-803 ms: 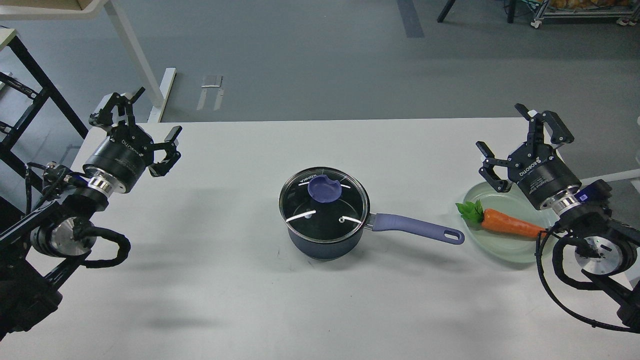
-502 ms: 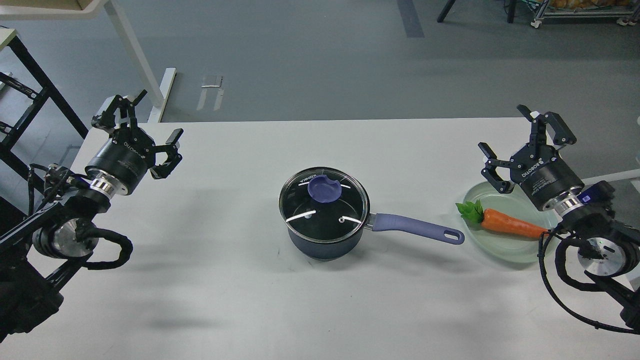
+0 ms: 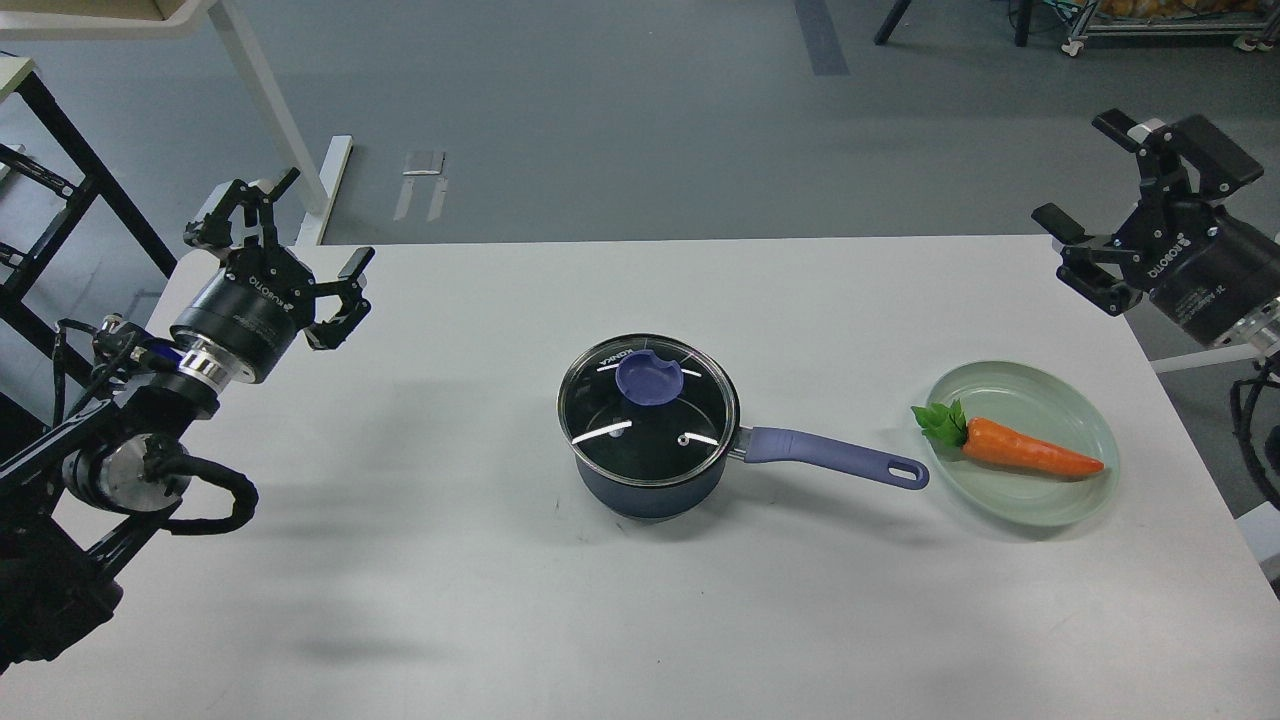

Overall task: Open pot lid
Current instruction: 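Move the right gripper toward the purple pot handle, then lower the right gripper and grasp the purple pot handle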

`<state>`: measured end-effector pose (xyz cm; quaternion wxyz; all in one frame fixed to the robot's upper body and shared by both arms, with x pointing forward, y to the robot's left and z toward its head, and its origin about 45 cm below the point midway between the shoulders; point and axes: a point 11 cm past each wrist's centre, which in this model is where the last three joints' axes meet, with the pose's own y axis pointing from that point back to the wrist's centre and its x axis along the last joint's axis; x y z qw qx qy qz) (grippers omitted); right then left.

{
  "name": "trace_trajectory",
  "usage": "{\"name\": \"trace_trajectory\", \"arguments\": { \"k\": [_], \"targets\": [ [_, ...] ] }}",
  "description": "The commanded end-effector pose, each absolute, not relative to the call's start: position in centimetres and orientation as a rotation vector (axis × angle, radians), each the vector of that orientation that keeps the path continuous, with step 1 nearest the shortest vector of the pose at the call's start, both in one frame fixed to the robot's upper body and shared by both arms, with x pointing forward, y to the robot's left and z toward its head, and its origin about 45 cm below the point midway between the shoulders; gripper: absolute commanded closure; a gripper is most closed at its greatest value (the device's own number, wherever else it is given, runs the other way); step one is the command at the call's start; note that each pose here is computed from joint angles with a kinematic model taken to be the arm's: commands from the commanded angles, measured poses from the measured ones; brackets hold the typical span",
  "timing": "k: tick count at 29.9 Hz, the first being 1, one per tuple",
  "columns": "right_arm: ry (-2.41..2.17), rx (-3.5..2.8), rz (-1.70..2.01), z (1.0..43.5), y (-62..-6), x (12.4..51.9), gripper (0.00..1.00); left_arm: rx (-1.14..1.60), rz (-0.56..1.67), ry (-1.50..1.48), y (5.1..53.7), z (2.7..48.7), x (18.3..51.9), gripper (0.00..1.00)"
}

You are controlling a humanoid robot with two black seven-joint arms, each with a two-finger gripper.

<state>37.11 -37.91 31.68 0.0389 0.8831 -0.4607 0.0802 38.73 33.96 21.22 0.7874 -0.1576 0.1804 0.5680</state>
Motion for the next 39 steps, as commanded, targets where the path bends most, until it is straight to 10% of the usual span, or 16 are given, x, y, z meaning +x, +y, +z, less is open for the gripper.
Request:
{"name": "trace_trajectory", "arguments": {
  "k": [1,39],
  "targets": [
    [-1.097,2.618,0.559,34.5,-35.7,36.1,0.0,-0.345,1.221,0.361,34.0,21.5,38.7,0.01],
    [0.562,1.62,1.384,22.6,-24.4,33.6,0.02,-0.365,1.149,0.204,31.2,24.8,39.3,0.01]
  ]
}}
